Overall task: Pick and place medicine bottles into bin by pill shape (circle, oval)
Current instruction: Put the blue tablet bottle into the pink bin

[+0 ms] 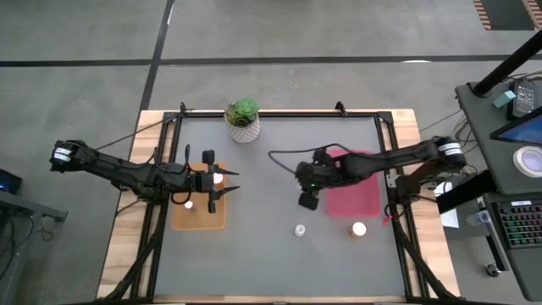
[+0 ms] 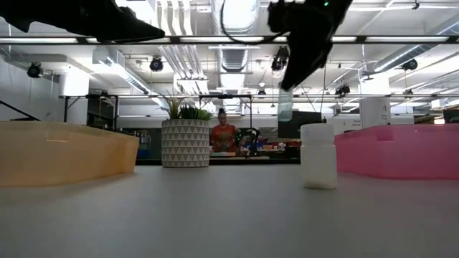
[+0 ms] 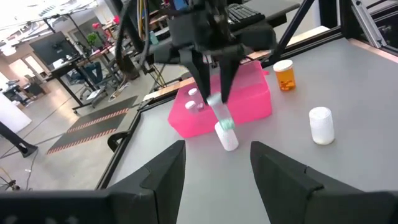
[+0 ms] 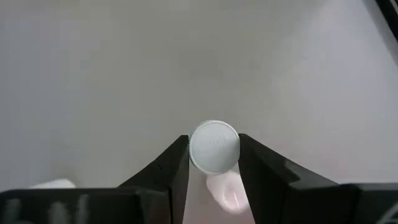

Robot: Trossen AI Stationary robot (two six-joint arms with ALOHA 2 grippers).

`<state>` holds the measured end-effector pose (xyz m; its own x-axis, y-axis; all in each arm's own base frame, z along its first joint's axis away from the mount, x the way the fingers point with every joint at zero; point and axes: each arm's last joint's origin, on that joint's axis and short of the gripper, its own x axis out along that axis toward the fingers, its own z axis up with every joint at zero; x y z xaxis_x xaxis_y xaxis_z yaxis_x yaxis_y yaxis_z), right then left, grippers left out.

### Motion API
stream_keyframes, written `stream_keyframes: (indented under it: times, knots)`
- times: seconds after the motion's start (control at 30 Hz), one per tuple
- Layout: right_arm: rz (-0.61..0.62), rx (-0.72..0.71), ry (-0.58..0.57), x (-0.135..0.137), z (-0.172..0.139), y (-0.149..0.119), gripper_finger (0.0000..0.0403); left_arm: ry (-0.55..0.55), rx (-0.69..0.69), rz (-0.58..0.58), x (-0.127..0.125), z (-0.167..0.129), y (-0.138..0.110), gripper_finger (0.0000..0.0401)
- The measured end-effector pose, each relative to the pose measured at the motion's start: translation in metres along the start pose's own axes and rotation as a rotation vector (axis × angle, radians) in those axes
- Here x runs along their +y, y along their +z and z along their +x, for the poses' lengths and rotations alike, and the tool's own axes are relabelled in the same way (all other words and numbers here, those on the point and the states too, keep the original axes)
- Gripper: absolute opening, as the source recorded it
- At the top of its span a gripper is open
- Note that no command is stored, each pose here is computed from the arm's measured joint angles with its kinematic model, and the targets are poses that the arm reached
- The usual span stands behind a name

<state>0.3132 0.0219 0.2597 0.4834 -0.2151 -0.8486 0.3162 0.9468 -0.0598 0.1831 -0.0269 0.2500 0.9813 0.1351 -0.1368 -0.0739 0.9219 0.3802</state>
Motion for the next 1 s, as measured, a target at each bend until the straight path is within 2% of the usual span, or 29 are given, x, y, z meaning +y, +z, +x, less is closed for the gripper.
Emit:
stream_keyframes:
  times: [0.23, 0.47, 0.83, 1.0]
  knots:
    - [0.089, -0.018, -0.019, -0.010, -0.037, -0.021, 0.0120, 0.000, 0.000, 0.000, 0.000, 0.000, 0.000, 0.0167]
    - [0.247, -0.021, -0.016, -0.024, -0.059, -0.061, 0.0120, -0.001, 0.002, 0.000, 0.000, 0.000, 0.000, 0.0167]
    - [0.441, 0.064, -0.075, -0.048, -0.044, -0.131, 0.0119, -0.001, 0.002, 0.000, 0.000, 0.000, -0.001, 0.0167]
    - [0.487, 0.123, -0.126, -0.051, -0.028, -0.151, 0.0118, -0.001, 0.004, 0.001, -0.001, 0.000, -0.001, 0.0167]
